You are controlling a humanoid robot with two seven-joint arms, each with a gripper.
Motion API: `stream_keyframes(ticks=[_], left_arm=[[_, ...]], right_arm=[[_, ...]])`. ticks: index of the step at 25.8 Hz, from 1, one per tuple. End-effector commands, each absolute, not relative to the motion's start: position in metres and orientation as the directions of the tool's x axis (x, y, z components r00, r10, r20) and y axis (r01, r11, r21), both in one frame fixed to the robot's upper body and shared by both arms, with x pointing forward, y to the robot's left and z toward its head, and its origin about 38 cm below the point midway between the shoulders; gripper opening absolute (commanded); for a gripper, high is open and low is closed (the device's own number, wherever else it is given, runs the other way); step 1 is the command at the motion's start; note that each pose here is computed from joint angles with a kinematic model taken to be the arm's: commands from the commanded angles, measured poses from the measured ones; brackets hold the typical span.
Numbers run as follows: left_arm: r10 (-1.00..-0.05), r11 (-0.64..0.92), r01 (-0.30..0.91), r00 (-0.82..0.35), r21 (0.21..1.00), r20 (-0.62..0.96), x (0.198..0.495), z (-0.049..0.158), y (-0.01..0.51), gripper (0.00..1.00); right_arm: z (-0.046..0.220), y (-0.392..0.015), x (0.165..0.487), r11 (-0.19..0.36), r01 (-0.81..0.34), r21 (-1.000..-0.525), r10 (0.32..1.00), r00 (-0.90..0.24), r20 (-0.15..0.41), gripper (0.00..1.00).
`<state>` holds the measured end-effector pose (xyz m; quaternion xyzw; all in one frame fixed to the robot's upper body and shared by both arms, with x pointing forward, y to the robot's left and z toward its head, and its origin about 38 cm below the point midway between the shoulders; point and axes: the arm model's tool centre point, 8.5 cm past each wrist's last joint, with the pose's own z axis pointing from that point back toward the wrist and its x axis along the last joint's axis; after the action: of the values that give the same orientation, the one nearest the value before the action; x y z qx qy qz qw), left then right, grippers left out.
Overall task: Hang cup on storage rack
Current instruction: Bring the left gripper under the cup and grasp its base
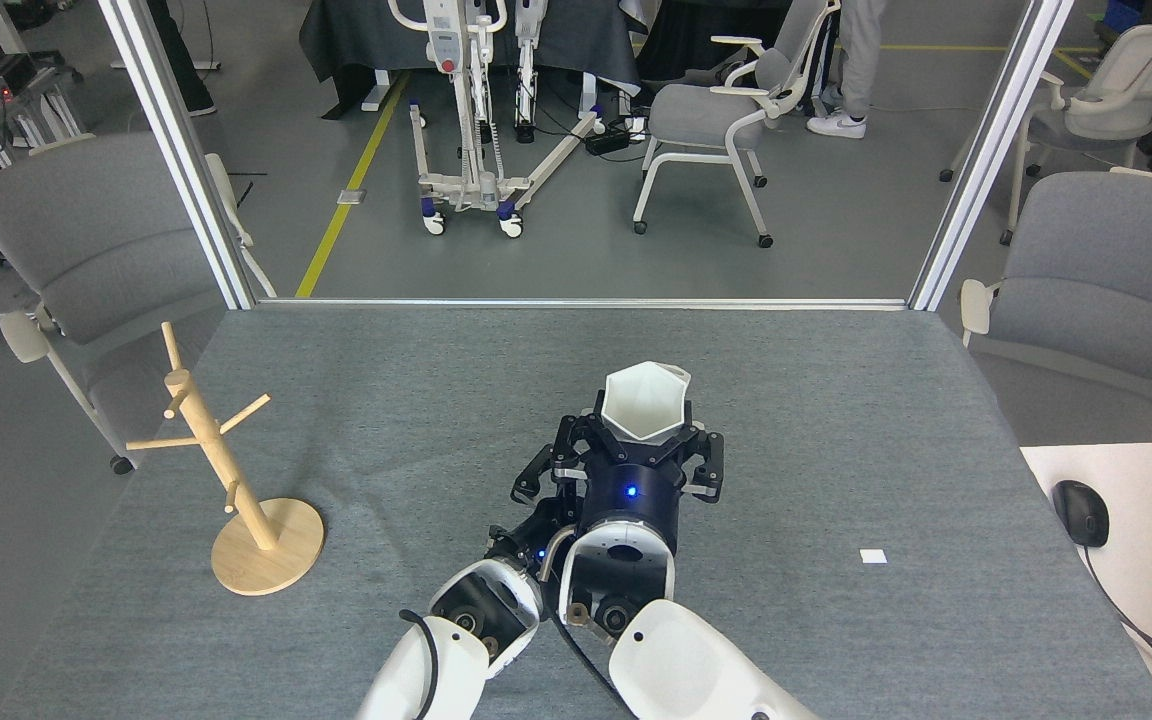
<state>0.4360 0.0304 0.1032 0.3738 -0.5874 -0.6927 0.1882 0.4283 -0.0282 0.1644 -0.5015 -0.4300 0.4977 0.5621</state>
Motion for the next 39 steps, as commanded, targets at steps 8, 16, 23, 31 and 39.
stream_keyframes(ticks=[8,16,23,31,39], left_arm=[[-0.699,-0.219,-0.2,-0.651,0.955,-0.296,0.444,0.118,0.022,0.99],[-0.7,-0.266,-0.147,-0.65,0.953,-0.296,0.455,0.114,0.016,0.99],[-0.707,-0.293,-0.087,-0.651,0.952,-0.277,0.459,0.096,0.022,0.99],[-0.723,-0.297,-0.056,-0.639,0.953,-0.263,0.462,0.086,0.032,0.91],[-0.771,-0.245,-0.077,-0.589,0.967,-0.242,0.471,0.101,0.049,0.94]], right_arm=[[0.154,-0.004,0.416,-0.024,-0.163,-0.986,0.996,0.082,-0.038,0.14],[0.144,0.008,0.404,-0.02,-0.191,-0.981,0.998,0.057,-0.032,0.13],[0.137,0.019,0.395,-0.037,-0.2,-0.979,0.998,0.037,-0.046,0.12],[0.124,0.033,0.379,-0.042,-0.231,-0.972,0.999,0.003,-0.044,0.09],[0.12,0.031,0.378,-0.045,-0.242,-0.969,0.999,0.009,-0.048,0.09]])
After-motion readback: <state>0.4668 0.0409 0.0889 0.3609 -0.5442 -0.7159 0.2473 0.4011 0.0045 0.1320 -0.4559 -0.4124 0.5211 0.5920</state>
